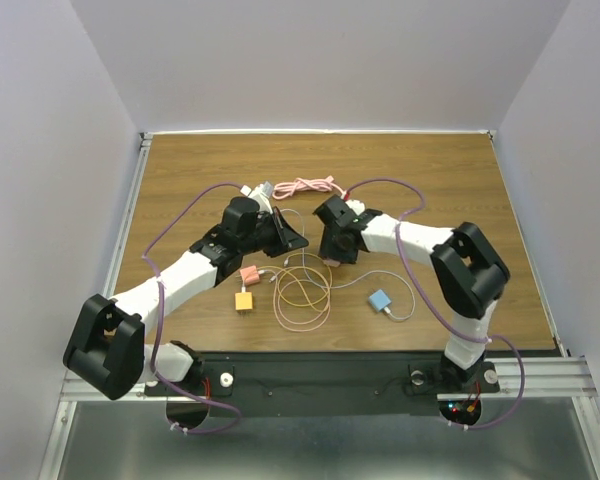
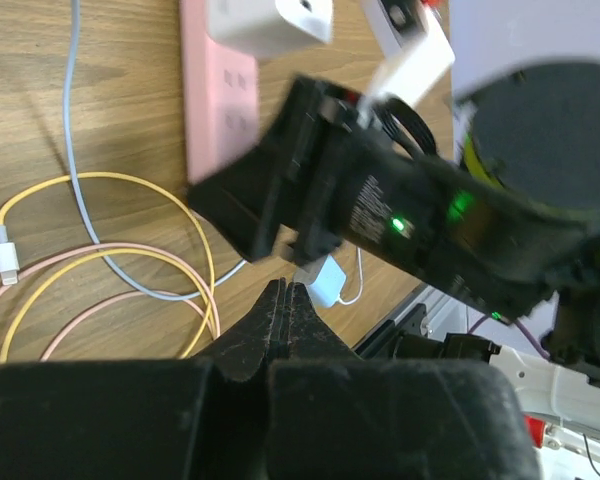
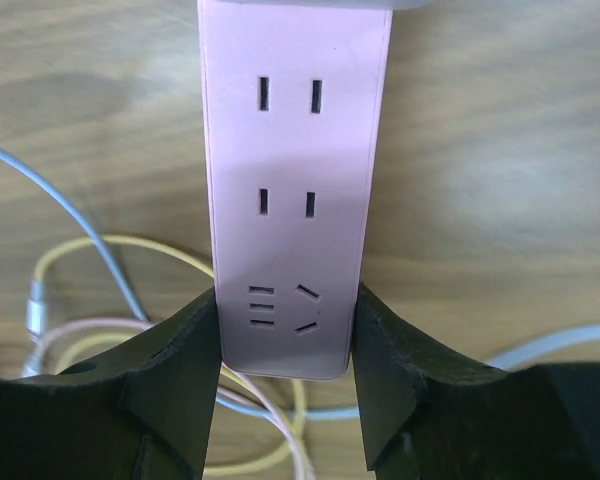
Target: Pull the plug off the socket
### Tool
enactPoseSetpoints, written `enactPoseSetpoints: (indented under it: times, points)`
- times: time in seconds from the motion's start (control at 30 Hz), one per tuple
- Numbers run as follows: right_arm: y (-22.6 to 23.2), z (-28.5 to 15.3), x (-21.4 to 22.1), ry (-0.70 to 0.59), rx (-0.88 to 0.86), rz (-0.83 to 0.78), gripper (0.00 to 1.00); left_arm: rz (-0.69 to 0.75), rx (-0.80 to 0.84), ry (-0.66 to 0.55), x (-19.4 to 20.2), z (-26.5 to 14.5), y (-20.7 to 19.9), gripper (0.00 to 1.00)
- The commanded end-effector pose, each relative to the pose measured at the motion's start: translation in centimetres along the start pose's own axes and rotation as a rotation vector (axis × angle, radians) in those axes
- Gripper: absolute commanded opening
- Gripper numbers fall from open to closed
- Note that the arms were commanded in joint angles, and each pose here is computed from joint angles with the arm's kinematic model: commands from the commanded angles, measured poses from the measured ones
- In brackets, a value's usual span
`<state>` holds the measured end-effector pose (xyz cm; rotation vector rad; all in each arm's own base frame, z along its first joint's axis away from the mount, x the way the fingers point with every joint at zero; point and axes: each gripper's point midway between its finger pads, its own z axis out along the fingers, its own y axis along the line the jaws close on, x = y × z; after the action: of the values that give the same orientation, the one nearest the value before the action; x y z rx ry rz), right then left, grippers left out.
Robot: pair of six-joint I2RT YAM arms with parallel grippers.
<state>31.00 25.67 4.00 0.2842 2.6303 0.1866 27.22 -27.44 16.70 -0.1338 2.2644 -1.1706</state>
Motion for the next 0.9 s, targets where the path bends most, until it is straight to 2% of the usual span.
enactPoseSetpoints:
  times: [0.0, 0.07, 0.13, 0.2, 0.23, 0.3, 0.33, 0.4, 0.43, 0.47, 0.57, 0.8, 0.87]
  points:
    - [4.3, 0.4, -1.0, 0.028, -0.102, 0.043, 0.01, 0.03, 0.014, -0.015, -0.4, -0.7, -0.5, 0.0]
    - [4.5, 0.5, -0.8, 0.041, -0.111, 0.039, 0.11, 0.033, 0.011, -0.022, -0.5, -0.9, -0.4, 0.0]
    - [4.4, 0.1, -0.9, 0.039, -0.119, 0.026, 0.28, 0.032, 0.003, -0.025, -0.6, -1.0, -0.3, 0.0]
    - [4.3, -0.6, -1.1, 0.03, -0.132, 0.014, 0.4, 0.028, -0.002, -0.029, -0.7, -1.0, -0.1, 0.0]
    - [4.4, -1.9, -1.5, 0.011, -0.158, -0.004, 0.53, 0.03, 0.001, -0.033, -0.8, -1.0, -0.3, 0.0]
    - [4.3, -3.4, -2.0, -0.009, -0.184, -0.026, 0.64, 0.032, 0.006, -0.041, -1.1, -1.0, -0.4, 0.0]
    - [4.3, -5.3, -2.7, -0.042, -0.218, -0.027, 0.74, 0.035, 0.013, -0.047, -1.4, -1.0, -0.8, 0.0]
    - [4.1, -7.2, -3.4, -0.072, -0.249, -0.04, 0.82, 0.038, 0.021, -0.054, -1.8, -0.7, -1.0, 0.0]
    - [4.0, -7.9, -3.7, -0.084, -0.26, -0.056, 0.99, 0.033, 0.016, -0.049, -1.8, -0.3, -0.8, 0.0]
    - [3.7, -9.5, -4.3, -0.101, -0.276, -0.059, 1.0, 0.036, 0.024, -0.04, -2.1, 0.2, -1.2, 0.0]
    - [3.0, -10.6, -4.9, -0.108, -0.269, -0.062, 1.0, 0.031, 0.03, -0.028, -2.4, 1.2, -1.3, 0.0]
    - [-2.6, -11.7, -10.6, -0.248, -0.099, 0.077, 0.99, -0.001, 0.034, 0.045, -2.3, 6.2, -1.7, 0.0]
    - [-3.5, -11.9, -11.9, -0.269, -0.079, 0.098, 0.99, 0.015, 0.071, 0.06, -2.8, 7.5, -3.6, 0.0]
